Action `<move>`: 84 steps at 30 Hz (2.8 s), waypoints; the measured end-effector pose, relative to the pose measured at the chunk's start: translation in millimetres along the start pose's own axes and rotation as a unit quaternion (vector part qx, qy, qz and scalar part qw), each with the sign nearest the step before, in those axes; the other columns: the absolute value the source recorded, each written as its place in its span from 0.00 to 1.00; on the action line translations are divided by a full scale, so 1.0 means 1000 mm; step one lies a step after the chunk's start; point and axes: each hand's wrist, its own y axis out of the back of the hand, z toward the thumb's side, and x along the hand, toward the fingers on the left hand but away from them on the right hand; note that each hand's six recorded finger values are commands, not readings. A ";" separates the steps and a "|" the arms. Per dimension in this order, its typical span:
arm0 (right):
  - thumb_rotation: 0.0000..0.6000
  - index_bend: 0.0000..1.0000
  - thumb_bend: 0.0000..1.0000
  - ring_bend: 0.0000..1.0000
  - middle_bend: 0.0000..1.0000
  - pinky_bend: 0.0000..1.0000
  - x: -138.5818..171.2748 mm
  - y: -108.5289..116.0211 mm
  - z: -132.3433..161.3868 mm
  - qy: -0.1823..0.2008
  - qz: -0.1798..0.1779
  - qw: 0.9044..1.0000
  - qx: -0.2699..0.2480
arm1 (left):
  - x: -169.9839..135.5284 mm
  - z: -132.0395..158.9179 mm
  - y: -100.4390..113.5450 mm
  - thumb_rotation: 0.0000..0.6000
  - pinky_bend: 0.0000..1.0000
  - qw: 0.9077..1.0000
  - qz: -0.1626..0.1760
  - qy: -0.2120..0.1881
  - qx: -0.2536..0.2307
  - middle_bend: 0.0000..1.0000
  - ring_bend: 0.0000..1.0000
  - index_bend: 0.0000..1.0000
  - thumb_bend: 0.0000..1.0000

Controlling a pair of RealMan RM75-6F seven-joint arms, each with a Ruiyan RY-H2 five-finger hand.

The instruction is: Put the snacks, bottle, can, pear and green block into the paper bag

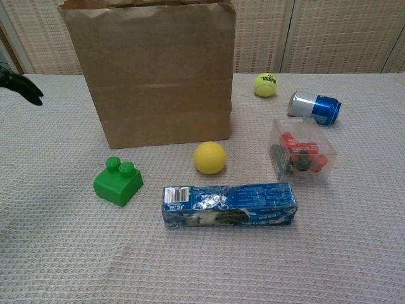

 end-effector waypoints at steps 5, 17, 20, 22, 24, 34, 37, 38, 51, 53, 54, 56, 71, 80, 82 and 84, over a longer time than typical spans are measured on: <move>1.00 0.00 0.01 0.00 0.00 0.00 -0.001 0.001 -0.001 -0.002 0.001 1.000 -0.003 | 0.004 0.021 -0.036 1.00 0.16 0.997 -0.060 -0.023 0.030 0.00 0.00 0.00 0.34; 1.00 0.00 0.01 0.00 0.00 0.00 0.000 0.001 -0.003 -0.005 0.011 1.000 -0.010 | 0.067 0.057 -0.055 1.00 0.13 0.994 -0.081 -0.045 0.051 0.00 0.00 0.00 0.34; 1.00 0.00 0.01 0.00 0.00 0.00 0.000 0.002 -0.003 -0.005 0.010 1.000 -0.012 | 0.080 0.060 -0.058 1.00 0.15 0.993 -0.094 -0.045 0.054 0.00 0.00 0.00 0.34; 1.00 0.00 0.01 0.00 0.00 0.00 0.000 0.002 -0.003 -0.006 0.011 1.000 -0.013 | 0.089 0.061 -0.060 1.00 0.15 0.992 -0.103 -0.046 0.060 0.00 0.00 0.00 0.35; 1.00 0.00 0.01 0.00 0.00 0.00 0.000 0.003 -0.003 -0.007 0.011 1.000 -0.014 | 0.099 0.065 -0.064 1.00 0.15 0.990 -0.111 -0.048 0.068 0.00 0.00 0.00 0.35; 1.00 0.00 0.01 0.00 0.00 0.00 0.000 0.003 -0.005 -0.012 0.013 1.000 -0.015 | 0.127 0.077 -0.081 1.00 0.18 0.986 -0.130 -0.057 0.088 0.00 0.00 0.01 0.36; 1.00 0.00 0.01 0.00 0.00 0.00 0.000 0.003 -0.005 -0.013 0.015 1.000 -0.014 | 0.134 0.076 -0.083 1.00 0.23 0.985 -0.130 -0.057 0.097 0.00 0.01 0.07 0.37; 1.00 0.00 0.01 0.00 0.00 0.00 0.000 0.003 -0.005 -0.013 0.015 1.000 -0.014 | 0.136 0.075 -0.085 1.00 0.25 0.985 -0.132 -0.055 0.098 0.00 0.02 0.09 0.37; 1.00 0.00 0.01 0.00 0.00 0.00 0.001 0.002 -0.006 -0.015 0.017 1.000 -0.013 | 0.132 0.048 -0.096 1.00 0.77 0.985 -0.140 -0.013 0.102 0.58 0.56 0.64 0.61; 1.00 0.00 0.01 0.00 0.00 0.00 0.001 0.003 -0.006 -0.015 0.016 1.000 -0.013 | 0.128 0.045 -0.092 1.00 0.82 0.987 -0.131 -0.008 0.097 0.65 0.62 0.69 0.63; 1.00 0.00 0.01 0.00 0.00 0.00 0.001 0.003 -0.006 -0.015 0.015 1.000 -0.013 | 0.126 0.043 -0.089 1.00 0.82 0.987 -0.128 -0.005 0.095 0.65 0.62 0.69 0.63; 1.00 0.00 0.01 0.00 0.00 0.00 0.001 0.003 -0.006 -0.015 0.014 1.000 -0.013 | 0.120 0.037 -0.082 1.00 0.82 0.989 -0.117 0.006 0.086 0.66 0.63 0.70 0.64; 1.00 0.00 0.01 0.00 0.00 0.00 0.003 0.003 -0.004 -0.008 0.011 1.000 -0.009 | 0.055 -0.083 0.027 1.00 0.77 0.960 0.072 0.264 -0.057 0.64 0.61 0.67 0.64; 1.00 0.00 0.01 0.00 0.00 0.00 0.003 0.001 -0.002 -0.004 0.013 1.000 -0.005 | 0.063 -0.101 0.119 1.00 0.77 0.881 0.230 0.317 -0.264 0.63 0.61 0.67 0.64; 1.00 0.00 0.01 0.00 0.00 0.00 0.002 0.000 -0.002 -0.004 0.014 1.000 -0.005 | 0.074 -0.091 0.131 1.00 0.77 0.881 0.239 0.298 -0.277 0.63 0.61 0.66 0.64; 1.00 0.00 0.01 0.00 0.00 0.00 0.001 0.000 -0.002 -0.005 0.016 1.000 -0.005 | 0.088 -0.078 0.142 1.00 0.77 0.887 0.242 0.276 -0.278 0.63 0.61 0.66 0.64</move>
